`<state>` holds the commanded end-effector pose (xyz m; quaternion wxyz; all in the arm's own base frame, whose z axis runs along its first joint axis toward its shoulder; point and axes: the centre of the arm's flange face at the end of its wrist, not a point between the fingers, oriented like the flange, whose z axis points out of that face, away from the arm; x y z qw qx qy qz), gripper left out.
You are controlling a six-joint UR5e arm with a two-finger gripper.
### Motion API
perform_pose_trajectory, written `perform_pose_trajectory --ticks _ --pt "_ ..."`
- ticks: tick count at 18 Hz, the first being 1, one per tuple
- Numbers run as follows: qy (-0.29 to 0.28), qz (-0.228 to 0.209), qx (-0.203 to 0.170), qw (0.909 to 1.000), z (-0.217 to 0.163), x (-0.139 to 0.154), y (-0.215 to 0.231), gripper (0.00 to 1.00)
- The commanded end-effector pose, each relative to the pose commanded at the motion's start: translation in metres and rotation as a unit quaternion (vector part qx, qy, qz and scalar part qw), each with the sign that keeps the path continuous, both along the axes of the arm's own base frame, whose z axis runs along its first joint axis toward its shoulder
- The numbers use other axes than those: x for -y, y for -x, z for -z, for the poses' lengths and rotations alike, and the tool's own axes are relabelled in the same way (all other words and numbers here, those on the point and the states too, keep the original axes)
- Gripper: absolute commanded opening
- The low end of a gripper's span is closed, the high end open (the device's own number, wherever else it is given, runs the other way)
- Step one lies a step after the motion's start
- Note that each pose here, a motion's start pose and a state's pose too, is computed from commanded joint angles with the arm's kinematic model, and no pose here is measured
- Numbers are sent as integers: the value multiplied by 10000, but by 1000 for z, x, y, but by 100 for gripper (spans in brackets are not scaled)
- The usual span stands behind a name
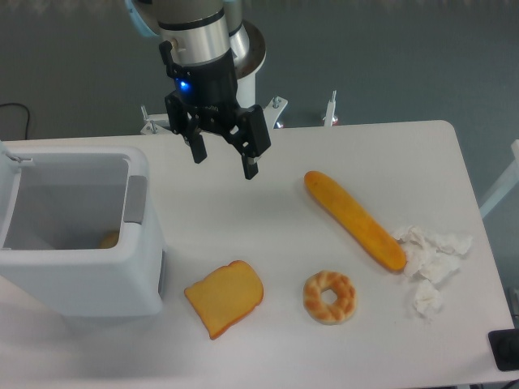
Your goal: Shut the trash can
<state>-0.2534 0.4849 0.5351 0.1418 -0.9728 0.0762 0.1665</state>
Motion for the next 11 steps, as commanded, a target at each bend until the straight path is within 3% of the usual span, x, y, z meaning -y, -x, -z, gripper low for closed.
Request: perform_pose_trajectory --ticks 7,11 --pt "-378 -46 259 9989 -11 6 6 100" --pt "-857 -559 725 9921 -18 12 15 100"
